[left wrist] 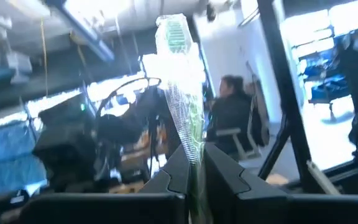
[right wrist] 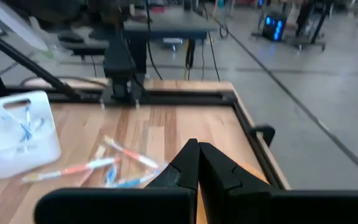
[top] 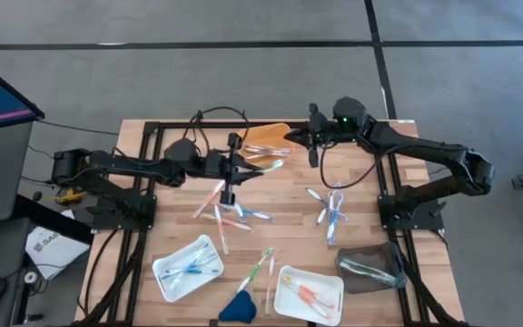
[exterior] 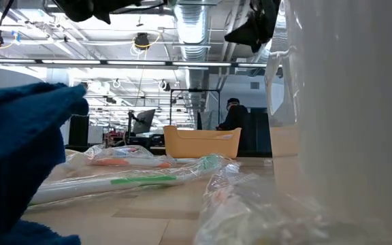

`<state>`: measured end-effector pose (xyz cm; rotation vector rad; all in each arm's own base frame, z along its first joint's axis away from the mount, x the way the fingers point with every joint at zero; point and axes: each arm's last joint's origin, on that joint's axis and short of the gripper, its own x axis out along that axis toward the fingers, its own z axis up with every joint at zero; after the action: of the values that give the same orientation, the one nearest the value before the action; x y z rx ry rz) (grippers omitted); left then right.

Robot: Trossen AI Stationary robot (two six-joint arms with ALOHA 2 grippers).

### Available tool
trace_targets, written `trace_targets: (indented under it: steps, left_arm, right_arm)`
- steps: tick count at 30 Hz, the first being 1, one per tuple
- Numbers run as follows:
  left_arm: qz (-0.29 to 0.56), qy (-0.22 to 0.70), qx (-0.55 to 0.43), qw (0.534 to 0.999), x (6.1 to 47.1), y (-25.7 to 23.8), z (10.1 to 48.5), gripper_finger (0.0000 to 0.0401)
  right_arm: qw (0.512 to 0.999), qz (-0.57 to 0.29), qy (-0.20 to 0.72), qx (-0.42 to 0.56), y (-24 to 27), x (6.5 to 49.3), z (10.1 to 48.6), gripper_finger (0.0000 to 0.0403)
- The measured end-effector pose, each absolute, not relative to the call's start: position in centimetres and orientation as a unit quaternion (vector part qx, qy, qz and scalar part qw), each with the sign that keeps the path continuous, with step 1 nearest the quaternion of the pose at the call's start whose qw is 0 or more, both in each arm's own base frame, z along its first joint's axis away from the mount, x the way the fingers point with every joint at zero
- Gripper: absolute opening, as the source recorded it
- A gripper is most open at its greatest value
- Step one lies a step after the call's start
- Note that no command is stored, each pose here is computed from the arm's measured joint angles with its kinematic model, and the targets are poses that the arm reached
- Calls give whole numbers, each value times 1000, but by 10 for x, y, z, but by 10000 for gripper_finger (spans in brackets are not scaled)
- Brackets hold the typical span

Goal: Pick & Place Toothbrushes
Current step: Put the green toothbrush into the black bin

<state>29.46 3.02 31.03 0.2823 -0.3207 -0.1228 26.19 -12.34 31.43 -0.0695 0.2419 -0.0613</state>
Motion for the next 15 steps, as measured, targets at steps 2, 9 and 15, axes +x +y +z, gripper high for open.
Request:
trace_targets:
  steps: [2,9,15]
  left_arm:
    - [-68,-166,144,973,294,32,312,17]
    - [-71,-167,147,972,289,39,302,17]
    - [-91,-172,136,971,277,43,302,17]
  right_arm:
    - [994,-25,101,-37,-120,265,318,0]
    - [993,52,47,-97,-94,283,322,0]
    - [978,137,-9,-156,-77,296,323,0]
